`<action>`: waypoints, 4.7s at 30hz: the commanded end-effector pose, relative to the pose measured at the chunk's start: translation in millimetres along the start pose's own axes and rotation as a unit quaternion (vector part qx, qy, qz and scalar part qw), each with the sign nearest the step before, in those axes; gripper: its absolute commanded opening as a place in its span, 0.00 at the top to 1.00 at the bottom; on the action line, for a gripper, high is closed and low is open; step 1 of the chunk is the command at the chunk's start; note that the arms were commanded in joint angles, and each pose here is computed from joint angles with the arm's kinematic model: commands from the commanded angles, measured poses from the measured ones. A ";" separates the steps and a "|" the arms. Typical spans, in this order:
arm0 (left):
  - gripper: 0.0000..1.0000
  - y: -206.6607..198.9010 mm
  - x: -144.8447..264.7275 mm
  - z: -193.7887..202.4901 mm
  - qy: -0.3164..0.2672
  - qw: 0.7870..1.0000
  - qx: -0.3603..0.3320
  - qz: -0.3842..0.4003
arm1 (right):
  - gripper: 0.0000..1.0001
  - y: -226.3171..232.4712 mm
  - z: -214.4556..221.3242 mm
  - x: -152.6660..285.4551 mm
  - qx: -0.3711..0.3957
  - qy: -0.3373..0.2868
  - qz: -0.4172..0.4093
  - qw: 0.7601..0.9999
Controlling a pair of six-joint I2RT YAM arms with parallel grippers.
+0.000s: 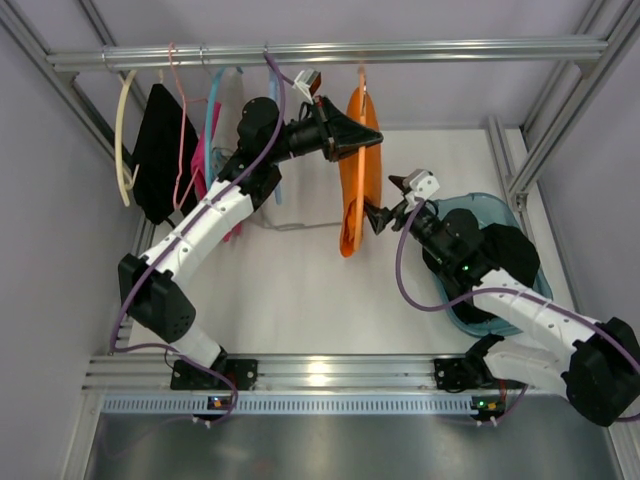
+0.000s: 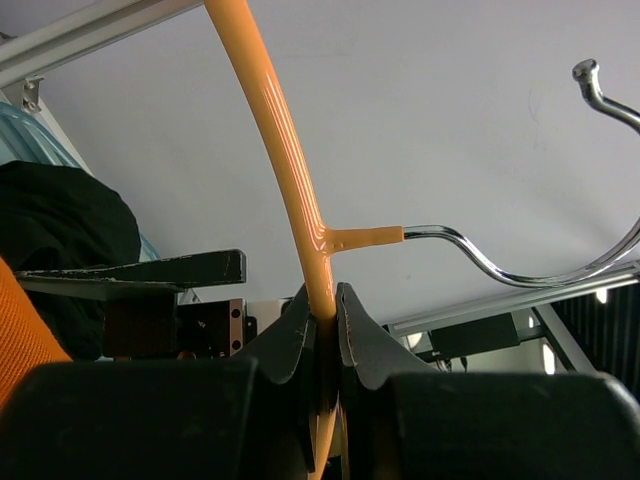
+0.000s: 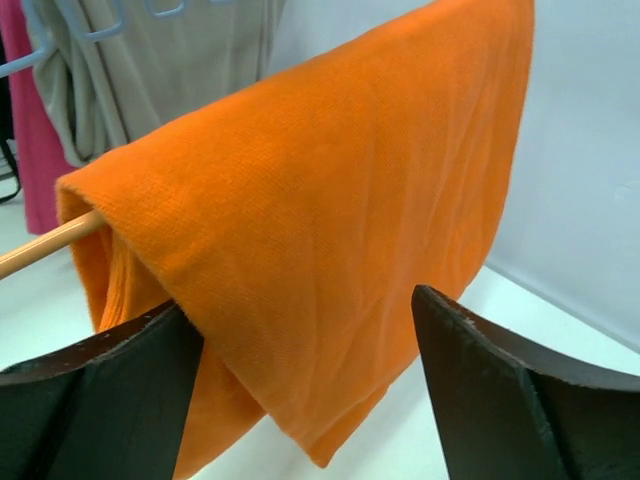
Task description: Remove the trousers from the hanger
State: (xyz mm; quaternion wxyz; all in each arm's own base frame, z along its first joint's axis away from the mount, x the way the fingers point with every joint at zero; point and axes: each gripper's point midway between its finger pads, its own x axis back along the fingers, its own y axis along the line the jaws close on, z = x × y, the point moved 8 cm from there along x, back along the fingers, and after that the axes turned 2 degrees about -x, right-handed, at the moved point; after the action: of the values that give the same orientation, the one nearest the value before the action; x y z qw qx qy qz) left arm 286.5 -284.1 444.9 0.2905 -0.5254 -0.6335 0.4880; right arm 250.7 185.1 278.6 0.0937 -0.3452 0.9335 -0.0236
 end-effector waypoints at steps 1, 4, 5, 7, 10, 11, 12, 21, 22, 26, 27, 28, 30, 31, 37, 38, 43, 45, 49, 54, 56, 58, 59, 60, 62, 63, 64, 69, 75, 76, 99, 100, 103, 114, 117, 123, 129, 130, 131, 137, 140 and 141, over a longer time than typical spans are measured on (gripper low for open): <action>1.00 -92.4 21.3 -3.3 -0.036 0.976 -0.160 0.144 | 0.19 -9.2 -35.3 -12.2 0.019 -0.066 0.034 0.997; 1.00 -92.7 21.9 -2.0 -0.035 0.976 -0.159 0.143 | 0.20 -11.4 -38.9 -14.8 0.030 -0.072 0.034 0.996; 1.00 -90.7 21.1 -2.4 -0.035 0.977 -0.158 0.142 | 0.20 -12.1 -39.2 -14.8 0.032 -0.073 0.033 0.996; 1.00 -90.6 20.8 -2.6 -0.035 0.977 -0.158 0.142 | 0.20 -11.4 -42.3 -14.9 0.037 -0.077 0.024 0.996; 1.00 -88.9 20.0 -3.1 -0.036 0.977 -0.156 0.140 | 0.20 -13.8 -41.1 -13.8 0.040 -0.071 0.023 0.996; 1.00 -88.3 20.2 -3.7 -0.037 0.978 -0.154 0.139 | 0.20 -14.2 -39.9 -14.3 0.034 -0.069 0.026 0.997; 1.00 -88.0 19.8 -3.3 -0.037 0.978 -0.152 0.139 | 0.20 -14.6 -39.1 -14.7 0.030 -0.068 0.028 0.997; 1.00 -90.1 21.0 -2.9 -0.040 0.977 -0.156 0.140 | 0.21 -16.5 -38.8 -35.8 -0.002 -0.063 0.031 0.998; 1.00 -90.7 21.4 -2.9 -0.041 0.977 -0.157 0.140 | 0.34 -18.0 -37.9 -36.7 -0.003 -0.059 0.037 0.998; 1.00 -83.5 22.8 -1.3 -0.040 0.979 -0.152 0.133 | 0.70 -25.3 -44.2 -35.1 -0.006 -0.055 0.046 0.997; 1.00 -83.4 23.6 0.2 -0.039 0.979 -0.153 0.132 | 0.76 -26.2 -51.3 -33.5 -0.006 -0.061 0.047 0.997; 1.00 -81.9 24.5 0.0 -0.040 0.979 -0.152 0.131 | 0.88 -26.5 -54.7 -32.1 -0.006 -0.062 0.046 0.997; 1.00 -75.2 25.5 0.9 -0.041 0.981 -0.147 0.123 | 0.97 -26.4 -65.8 -27.4 -0.008 -0.066 0.044 0.997; 1.00 -71.3 26.3 -0.7 -0.044 0.981 -0.146 0.118 | 1.00 -25.0 -70.1 -25.7 -0.009 -0.068 0.038 0.997; 1.00 -32.2 32.4 -1.5 -0.066 0.987 -0.132 0.062 | 1.00 -20.5 -111.3 -8.0 -0.032 -0.094 0.018 0.995; 1.00 -20.2 33.6 1.2 -0.066 0.989 -0.125 0.049 | 1.00 -19.6 -116.4 -5.5 -0.045 -0.096 0.018 0.994; 1.00 7.8 38.4 5.6 -0.086 0.989 -0.117 0.005 | 1.00 -17.1 -149.8 11.9 -0.088 -0.120 0.017 0.989; 1.00 20.8 40.3 8.2 -0.087 0.990 -0.114 -0.014 | 1.00 -16.4 -165.5 19.8 -0.099 -0.139 0.016 0.985; 1.00 37.1 43.3 12.9 -0.084 0.991 -0.099 -0.036 | 1.00 -18.7 -182.4 29.2 -0.109 -0.155 0.029 0.982; 1.00 56.4 46.8 18.5 -0.085 0.991 -0.084 -0.060 | 1.00 -25.0 -208.6 41.7 -0.112 -0.184 0.056 0.975; 1.00 64.0 48.2 21.9 -0.084 0.991 -0.079 -0.068 | 1.00 -27.5 -216.5 44.8 -0.114 -0.193 0.067 0.972; 1.00 68.9 49.4 23.1 -0.087 0.990 -0.079 -0.075 | 1.00 -30.7 -227.7 48.4 -0.117 -0.207 0.081 0.968; 1.00 73.7 50.2 24.6 -0.086 0.990 -0.079 -0.080 | 1.00 -31.4 -232.1 50.2 -0.119 -0.213 0.085 0.966; 1.00 76.7 50.4 25.3 -0.086 0.990 -0.078 -0.085 | 1.00 -33.1 -238.8 52.6 -0.120 -0.222 0.090 0.963; 1.00 84.5 51.3 27.6 -0.083 0.989 -0.076 -0.093 | 1.00 -37.3 -243.3 54.6 -0.126 -0.226 0.111 0.960; 1.00 87.7 52.5 28.5 -0.083 0.989 -0.072 -0.099 | 1.00 -39.4 -249.4 57.7 -0.126 -0.233 0.119 0.957; 1.00 90.1 53.1 29.6 -0.081 0.989 -0.073 -0.102 | 1.00 -43.2 -250.0 57.9 -0.131 -0.231 0.138 0.954; 1.00 107.3 56.9 36.8 -0.073 0.988 -0.062 -0.125 | 1.00 -57.0 -263.8 66.2 -0.157 -0.247 0.193 0.937; 1.00 125.2 59.8 44.8 -0.063 0.987 -0.043 -0.144 | 1.00 -64.7 -278.2 74.6 -0.162 -0.268 0.207 0.927; 1.00 127.0 59.8 45.3 -0.062 0.986 -0.042 -0.146 | 1.00 -65.5 -279.8 76.7 -0.161 -0.270 0.211 0.926; 1.00 105.5 52.7 59.8 -0.017 0.988 -0.114 -0.106 | 1.00 -80.6 -252.1 186.3 -0.035 -0.164 0.385 0.907; 1.00 104.7 52.6 60.5 -0.015 0.988 -0.115 -0.105 | 1.00 -78.6 -251.0 191.2 -0.012 -0.155 0.380 0.912; 1.00 101.1 52.2 60.1 -0.013 0.987 -0.124 -0.100 | 1.00 -73.4 -243.6 210.9 0.028 -0.142 0.391 0.909; 1.00 92.7 45.5 68.7 0.006 0.987 -0.140 -0.083 | 1.00 -61.4 -168.6 261.0 0.048 0.015 0.474 0.879; 1.00 84.8 42.5 70.5 0.013 0.986 -0.152 -0.070 | 1.00 -77.9 -124.5 251.5 0.040 0.111 0.508 0.854; 1.00 70.5 43.2 72.0 0.014 0.984 -0.167 -0.053 | 1.00 -107.0 -68.4 207.2 0.003 0.198 0.505 0.840; 1.00 58.7 46.4 77.1 0.018 0.982 -0.185 -0.037 | 1.00 -125.3 -22.5 145.8 -0.034 0.212 0.412 0.886; 1.00 58.7 47.5 77.7 0.016 0.982 -0.185 -0.038 | 1.00 -126.2 -15.6 139.1 -0.043 0.216 0.399 0.890; 1.00 57.6 48.2 77.9 0.015 0.982 -0.186 -0.038 | 1.00 -128.4 -6.2 134.9 -0.048 0.221 0.397 0.889; 1.00 56.7 47.5 77.1 0.010 0.984 -0.173 -0.039 | 0.40 -132.5 37.8 114.0 -0.112 0.281 0.370 0.878; 1.00 57.1 46.3 75.9 0.006 0.985 -0.166 -0.042 | 0.15 -130.0 15.9 105.6 -0.132 0.255 0.344 0.894; 1.00 55.1 46.0 75.4 0.005 0.986 -0.163 -0.041 | 0.12 -125.7 9.1 104.7 -0.139 0.251 0.327 0.900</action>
State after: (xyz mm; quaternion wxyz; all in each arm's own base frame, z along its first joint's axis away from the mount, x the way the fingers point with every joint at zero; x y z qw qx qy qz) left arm 232.3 -267.1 325.9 0.2787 -0.5158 -0.7264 0.3585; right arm 245.5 12.5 213.8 -0.2777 0.0325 0.9601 0.0016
